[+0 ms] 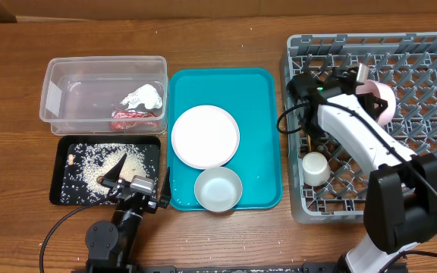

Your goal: Sort waste into correct bins and load items into the dishwasher

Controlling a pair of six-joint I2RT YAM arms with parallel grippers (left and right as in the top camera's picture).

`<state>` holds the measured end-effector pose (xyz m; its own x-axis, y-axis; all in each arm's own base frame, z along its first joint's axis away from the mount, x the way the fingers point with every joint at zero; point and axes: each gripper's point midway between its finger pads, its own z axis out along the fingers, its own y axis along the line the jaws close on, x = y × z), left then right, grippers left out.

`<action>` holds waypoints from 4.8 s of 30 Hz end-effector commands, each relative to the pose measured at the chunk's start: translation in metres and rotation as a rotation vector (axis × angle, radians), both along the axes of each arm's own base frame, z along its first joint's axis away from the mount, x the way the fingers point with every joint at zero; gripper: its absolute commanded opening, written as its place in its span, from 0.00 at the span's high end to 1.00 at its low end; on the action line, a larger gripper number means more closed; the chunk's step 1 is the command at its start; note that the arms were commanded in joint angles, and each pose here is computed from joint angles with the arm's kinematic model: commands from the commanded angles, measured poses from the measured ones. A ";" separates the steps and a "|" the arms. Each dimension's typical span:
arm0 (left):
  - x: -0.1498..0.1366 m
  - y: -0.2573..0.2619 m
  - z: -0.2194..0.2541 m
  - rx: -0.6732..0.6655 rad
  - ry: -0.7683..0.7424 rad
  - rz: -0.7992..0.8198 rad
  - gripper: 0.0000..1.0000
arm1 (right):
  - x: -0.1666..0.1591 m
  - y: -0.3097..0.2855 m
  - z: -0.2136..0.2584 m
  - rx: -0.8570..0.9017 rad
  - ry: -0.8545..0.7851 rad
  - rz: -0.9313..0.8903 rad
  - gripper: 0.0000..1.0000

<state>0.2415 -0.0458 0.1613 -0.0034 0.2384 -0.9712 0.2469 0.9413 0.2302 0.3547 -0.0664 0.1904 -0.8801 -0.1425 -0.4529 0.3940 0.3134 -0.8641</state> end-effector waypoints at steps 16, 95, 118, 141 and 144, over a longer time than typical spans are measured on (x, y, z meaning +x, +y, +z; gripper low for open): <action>0.000 0.003 -0.001 0.014 -0.009 0.014 0.00 | 0.000 -0.026 -0.016 0.077 -0.015 -0.093 0.96; 0.000 0.003 -0.001 0.014 -0.009 0.014 0.00 | -0.055 0.238 0.007 1.068 0.103 0.521 0.96; 0.000 0.003 -0.001 0.014 -0.009 0.014 0.00 | -0.046 -0.102 0.056 0.167 -0.358 -0.357 0.96; 0.000 0.003 -0.001 0.014 -0.009 0.014 0.00 | -0.028 -0.129 0.016 0.041 -0.133 -0.384 0.96; 0.000 0.003 -0.001 0.014 -0.009 0.014 0.00 | -0.026 -0.129 0.012 0.041 -0.127 -0.385 0.96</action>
<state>0.2418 -0.0444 0.1610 -0.0052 0.2384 -0.9712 0.2416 0.9427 0.2301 0.3260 -0.1931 0.2010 -0.7942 0.2255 -0.5643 0.6034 0.1828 -0.7762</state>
